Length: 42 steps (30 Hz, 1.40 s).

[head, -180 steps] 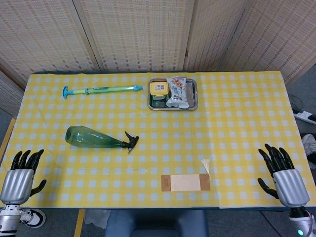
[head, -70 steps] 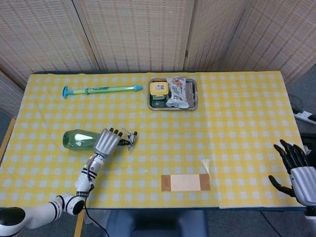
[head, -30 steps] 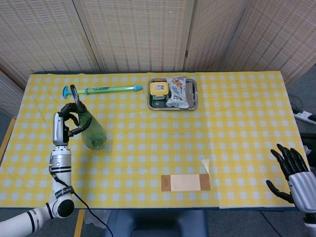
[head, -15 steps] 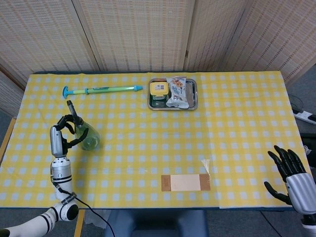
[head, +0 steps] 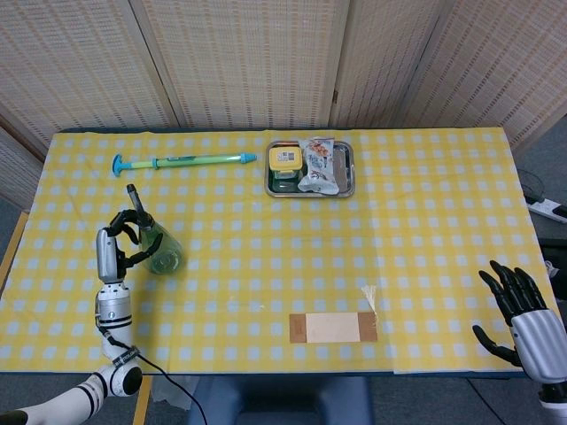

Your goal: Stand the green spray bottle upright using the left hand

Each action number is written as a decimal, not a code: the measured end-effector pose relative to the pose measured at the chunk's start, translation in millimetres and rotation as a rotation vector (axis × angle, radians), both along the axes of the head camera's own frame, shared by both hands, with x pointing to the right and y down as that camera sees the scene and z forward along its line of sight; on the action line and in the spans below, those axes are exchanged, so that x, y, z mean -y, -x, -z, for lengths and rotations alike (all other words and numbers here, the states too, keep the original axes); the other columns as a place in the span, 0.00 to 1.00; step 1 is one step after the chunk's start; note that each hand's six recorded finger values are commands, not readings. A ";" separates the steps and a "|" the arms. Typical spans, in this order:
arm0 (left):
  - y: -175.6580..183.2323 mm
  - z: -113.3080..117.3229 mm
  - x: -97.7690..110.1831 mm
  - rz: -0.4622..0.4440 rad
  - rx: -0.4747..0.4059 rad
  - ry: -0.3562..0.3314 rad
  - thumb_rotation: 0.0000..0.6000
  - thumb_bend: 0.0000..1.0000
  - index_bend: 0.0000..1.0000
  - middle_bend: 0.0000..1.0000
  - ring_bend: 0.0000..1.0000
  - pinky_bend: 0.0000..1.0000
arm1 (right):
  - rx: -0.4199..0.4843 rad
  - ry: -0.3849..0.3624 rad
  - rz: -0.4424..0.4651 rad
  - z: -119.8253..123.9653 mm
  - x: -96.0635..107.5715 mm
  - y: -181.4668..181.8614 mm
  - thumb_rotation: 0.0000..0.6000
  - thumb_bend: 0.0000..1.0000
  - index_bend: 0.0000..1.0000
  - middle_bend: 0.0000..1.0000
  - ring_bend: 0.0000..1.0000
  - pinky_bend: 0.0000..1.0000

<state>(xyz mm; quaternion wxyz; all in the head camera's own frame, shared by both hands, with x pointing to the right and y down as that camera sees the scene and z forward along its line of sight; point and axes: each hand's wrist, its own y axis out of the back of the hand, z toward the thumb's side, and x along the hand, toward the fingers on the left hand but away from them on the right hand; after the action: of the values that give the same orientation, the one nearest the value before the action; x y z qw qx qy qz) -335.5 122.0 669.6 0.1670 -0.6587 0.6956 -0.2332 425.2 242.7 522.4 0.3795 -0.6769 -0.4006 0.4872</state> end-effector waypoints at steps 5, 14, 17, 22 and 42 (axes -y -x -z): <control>0.9 -1.1 -0.4 -0.001 0.003 0.008 1.00 0.33 0.45 0.67 0.58 0.63 | 0.001 -0.002 -0.001 0.7 0.0 -0.2 1.00 0.32 0.00 0.00 0.01 0.00; -0.6 -4.7 -4.3 -0.016 0.007 0.016 1.00 0.27 0.41 0.62 0.56 0.61 | 0.004 -0.010 0.001 3.1 -0.6 0.0 1.00 0.32 0.00 0.00 0.01 0.00; -0.2 -4.6 -5.4 -0.017 0.011 0.021 1.00 0.22 0.38 0.59 0.54 0.59 | 0.006 -0.011 0.002 3.6 -0.6 0.0 1.00 0.32 0.00 0.00 0.01 0.00; -0.2 -4.3 -7.6 -0.018 0.015 0.029 1.00 0.19 0.38 0.58 0.54 0.59 | 0.009 -0.017 0.002 5.5 -0.9 -0.2 1.00 0.32 0.00 0.00 0.01 0.00; -1.8 7.8 -6.8 -0.030 0.020 0.030 1.00 0.10 0.31 0.47 0.50 0.55 | 0.017 -0.033 0.011 10.8 -1.9 -0.1 1.00 0.32 0.00 0.00 0.01 0.00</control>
<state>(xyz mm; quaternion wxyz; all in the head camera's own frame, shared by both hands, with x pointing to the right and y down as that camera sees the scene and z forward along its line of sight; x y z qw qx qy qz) -333.7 128.8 661.8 0.1677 -0.6689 0.6805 -0.2476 425.3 244.6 511.6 0.3901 -0.6768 -0.4081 0.4725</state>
